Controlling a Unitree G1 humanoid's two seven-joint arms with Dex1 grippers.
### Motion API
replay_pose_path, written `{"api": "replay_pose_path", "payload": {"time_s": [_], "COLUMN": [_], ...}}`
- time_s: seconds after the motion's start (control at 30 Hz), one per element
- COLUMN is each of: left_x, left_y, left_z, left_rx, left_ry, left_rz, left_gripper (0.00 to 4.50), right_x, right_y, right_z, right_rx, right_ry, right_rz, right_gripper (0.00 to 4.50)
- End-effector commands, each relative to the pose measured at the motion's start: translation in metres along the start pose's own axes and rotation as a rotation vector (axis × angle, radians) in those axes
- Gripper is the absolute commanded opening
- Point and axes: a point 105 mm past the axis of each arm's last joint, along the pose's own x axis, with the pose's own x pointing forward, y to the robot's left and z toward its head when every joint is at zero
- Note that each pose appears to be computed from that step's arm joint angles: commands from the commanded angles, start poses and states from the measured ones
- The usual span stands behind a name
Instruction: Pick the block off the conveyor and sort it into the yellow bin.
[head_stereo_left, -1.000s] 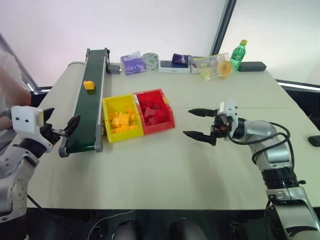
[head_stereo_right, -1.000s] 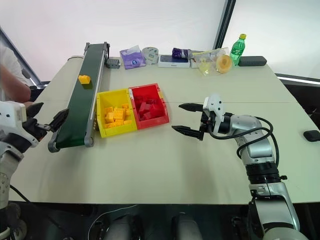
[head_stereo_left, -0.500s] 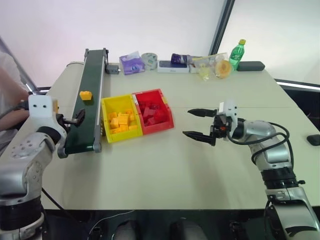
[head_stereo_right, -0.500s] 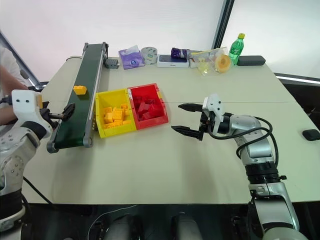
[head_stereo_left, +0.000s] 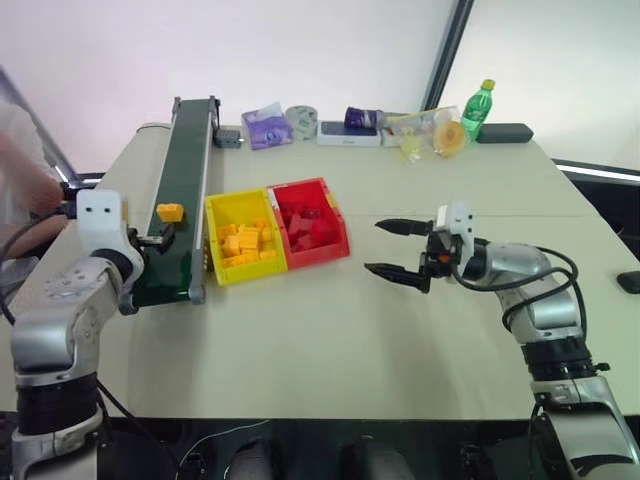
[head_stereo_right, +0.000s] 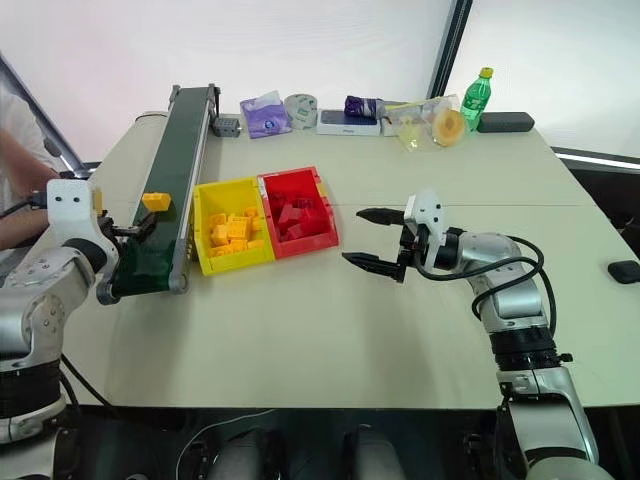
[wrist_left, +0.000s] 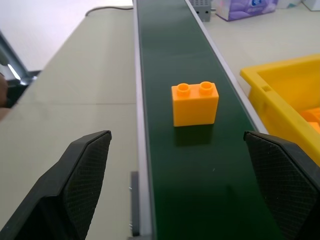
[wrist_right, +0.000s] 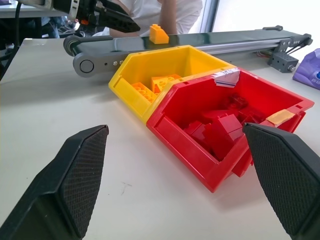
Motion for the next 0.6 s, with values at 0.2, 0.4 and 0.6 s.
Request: {"api": "replay_pose_path", "payload": {"time_s": [0.2,0.4,0.6], "left_x": [-0.001,0.000,0.000], "left_y": [-0.002,-0.013,-0.006], "left_z": [-0.007,-0.011,-0.003], "left_rx": [-0.036,-0.070,-0.062], "left_ry": [0.009,0.001,-0.031], "left_rz": [-0.017,-0.068,-0.032], "left_gripper": [4.48,3.62,1.33], "right_x": [-0.001,-0.002,-0.003], "right_y": [0.000,0.000,-0.001], "right_z": [0.016,0.017,0.017], "right_rx": [-0.046,-0.050,-0.051], "right_ry": [-0.037,-0.036,-0.033], "right_rz": [0.002,0.000,-0.001], "right_gripper": [4.50,4.50,4.50]}}
